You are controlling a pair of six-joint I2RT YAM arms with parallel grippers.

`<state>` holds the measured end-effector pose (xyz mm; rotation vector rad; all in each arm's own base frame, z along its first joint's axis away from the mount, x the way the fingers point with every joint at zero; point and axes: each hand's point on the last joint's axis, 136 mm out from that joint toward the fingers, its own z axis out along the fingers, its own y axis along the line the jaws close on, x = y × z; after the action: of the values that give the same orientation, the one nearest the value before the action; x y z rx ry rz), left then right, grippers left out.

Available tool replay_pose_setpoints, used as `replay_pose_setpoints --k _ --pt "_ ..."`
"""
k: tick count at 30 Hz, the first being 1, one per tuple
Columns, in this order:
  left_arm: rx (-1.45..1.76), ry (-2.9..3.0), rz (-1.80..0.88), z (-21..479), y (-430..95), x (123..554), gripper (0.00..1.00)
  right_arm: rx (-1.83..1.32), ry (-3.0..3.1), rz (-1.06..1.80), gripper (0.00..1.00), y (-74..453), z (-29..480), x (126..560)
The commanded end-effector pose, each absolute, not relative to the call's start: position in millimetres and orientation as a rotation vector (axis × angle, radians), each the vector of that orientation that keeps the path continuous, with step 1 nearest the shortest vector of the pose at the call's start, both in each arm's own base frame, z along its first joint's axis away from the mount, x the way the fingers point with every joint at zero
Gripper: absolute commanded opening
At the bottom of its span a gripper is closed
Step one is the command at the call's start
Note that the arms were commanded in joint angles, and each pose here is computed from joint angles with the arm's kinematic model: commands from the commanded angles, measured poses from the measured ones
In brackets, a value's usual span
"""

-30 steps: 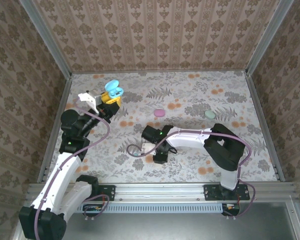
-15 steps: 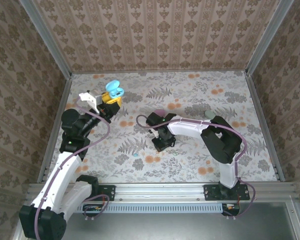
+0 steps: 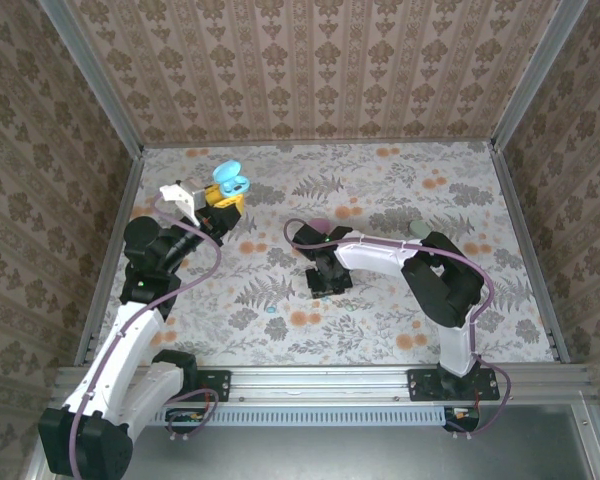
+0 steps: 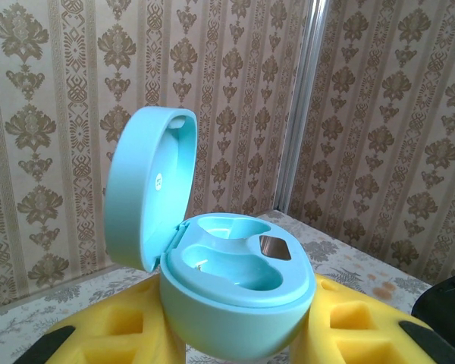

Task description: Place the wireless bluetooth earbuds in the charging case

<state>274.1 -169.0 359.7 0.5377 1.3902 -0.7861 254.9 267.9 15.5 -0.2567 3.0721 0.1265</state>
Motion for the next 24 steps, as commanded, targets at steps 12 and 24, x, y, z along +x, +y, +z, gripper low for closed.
replay_pose_setpoints --k 12,24 --pt "0.548 1.359 -0.806 367.0 -172.0 269.4 0.28 -0.138 3.137 -0.012 0.32 252.1 6.8 247.0" --pt "0.55 1.359 -0.804 366.5 -172.2 269.3 0.28 0.084 3.148 -0.032 0.33 253.4 7.0 239.1"
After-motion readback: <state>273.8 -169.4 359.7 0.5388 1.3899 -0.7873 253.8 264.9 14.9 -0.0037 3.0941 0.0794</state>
